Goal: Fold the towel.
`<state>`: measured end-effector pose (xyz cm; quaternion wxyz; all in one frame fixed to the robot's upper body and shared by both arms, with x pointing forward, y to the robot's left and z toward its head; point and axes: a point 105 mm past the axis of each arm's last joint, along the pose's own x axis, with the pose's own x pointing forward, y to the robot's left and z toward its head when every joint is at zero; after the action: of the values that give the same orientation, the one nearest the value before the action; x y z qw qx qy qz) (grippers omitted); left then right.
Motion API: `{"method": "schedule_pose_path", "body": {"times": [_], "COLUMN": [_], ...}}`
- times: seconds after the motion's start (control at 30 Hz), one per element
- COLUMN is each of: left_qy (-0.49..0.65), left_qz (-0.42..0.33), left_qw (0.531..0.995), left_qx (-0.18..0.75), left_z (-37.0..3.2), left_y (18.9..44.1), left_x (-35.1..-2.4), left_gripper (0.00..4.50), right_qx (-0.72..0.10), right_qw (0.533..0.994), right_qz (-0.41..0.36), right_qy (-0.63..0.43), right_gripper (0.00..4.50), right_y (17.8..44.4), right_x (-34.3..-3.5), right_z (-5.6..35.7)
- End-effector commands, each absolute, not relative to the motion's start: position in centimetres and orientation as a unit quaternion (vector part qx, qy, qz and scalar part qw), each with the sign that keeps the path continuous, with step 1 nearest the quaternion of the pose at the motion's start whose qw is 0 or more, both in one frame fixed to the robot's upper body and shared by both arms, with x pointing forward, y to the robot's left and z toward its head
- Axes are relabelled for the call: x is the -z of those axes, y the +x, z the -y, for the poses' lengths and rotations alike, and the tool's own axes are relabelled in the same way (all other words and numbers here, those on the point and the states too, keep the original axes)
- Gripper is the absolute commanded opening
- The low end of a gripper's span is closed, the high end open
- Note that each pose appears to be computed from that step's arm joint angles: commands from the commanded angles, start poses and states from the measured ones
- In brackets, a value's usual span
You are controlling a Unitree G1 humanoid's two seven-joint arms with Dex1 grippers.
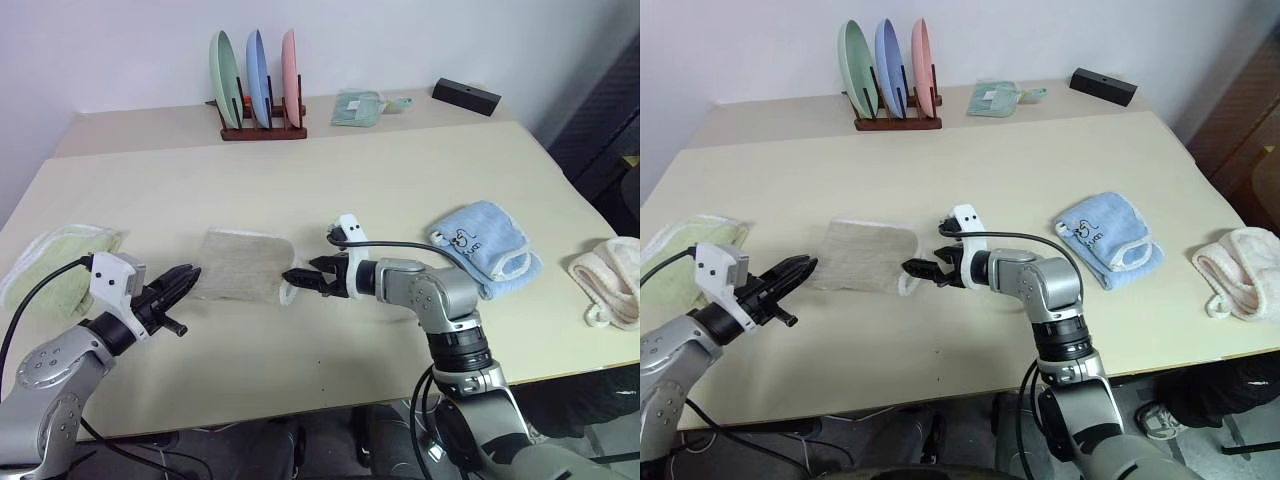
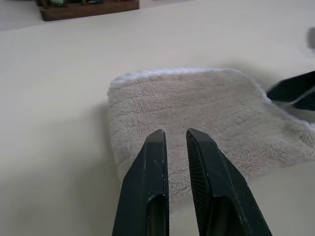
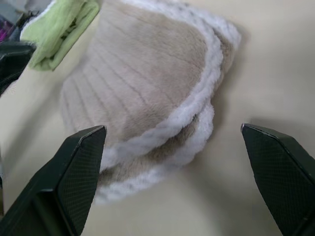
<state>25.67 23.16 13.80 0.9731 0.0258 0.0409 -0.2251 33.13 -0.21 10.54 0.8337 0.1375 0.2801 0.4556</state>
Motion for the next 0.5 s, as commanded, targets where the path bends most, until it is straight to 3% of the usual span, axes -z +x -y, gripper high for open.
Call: {"method": "schedule_pose_path", "body": {"times": [0.03,0.13,0.23,0.43,0.47,0.5], "left_qy": [0.037,0.029,0.026,0.020,0.020,0.019], "left_qz": [-0.016,-0.013,-0.018,-0.017,-0.018,-0.017], "left_qw": [0.973,0.970,0.964,0.962,0.962,0.962], "left_qx": [0.229,0.241,0.265,0.270,0.271,0.272], "left_z": [-22.7,-22.2,-21.5,-21.2,-21.1,-21.0], "left_y": [25.6,25.1,24.0,23.5,23.5,23.5], "left_x": [-14.9,-15.1,-15.2,-15.4,-15.3,-15.4], "left_gripper": [0.61,0.61,0.61,0.61,0.61,0.61], "right_qx": [-0.463,-0.456,-0.462,-0.466,-0.466,-0.464], "right_qw": [0.827,0.824,0.811,0.800,0.800,0.801], "right_qz": [-0.277,-0.287,-0.285,-0.282,-0.281,-0.276], "right_qy": [0.155,0.176,0.218,0.251,0.252,0.257], "right_gripper": [4.46,4.46,3.61,0.45,0.05,0.02], "right_y": [33.7,34.2,34.5,34.4,34.4,34.5], "right_x": [-11.2,-10.8,-11.7,-12.6,-12.7,-13.0], "right_z": [-1.5,-2.8,-4.3,-4.7,-4.6,-4.3]}}
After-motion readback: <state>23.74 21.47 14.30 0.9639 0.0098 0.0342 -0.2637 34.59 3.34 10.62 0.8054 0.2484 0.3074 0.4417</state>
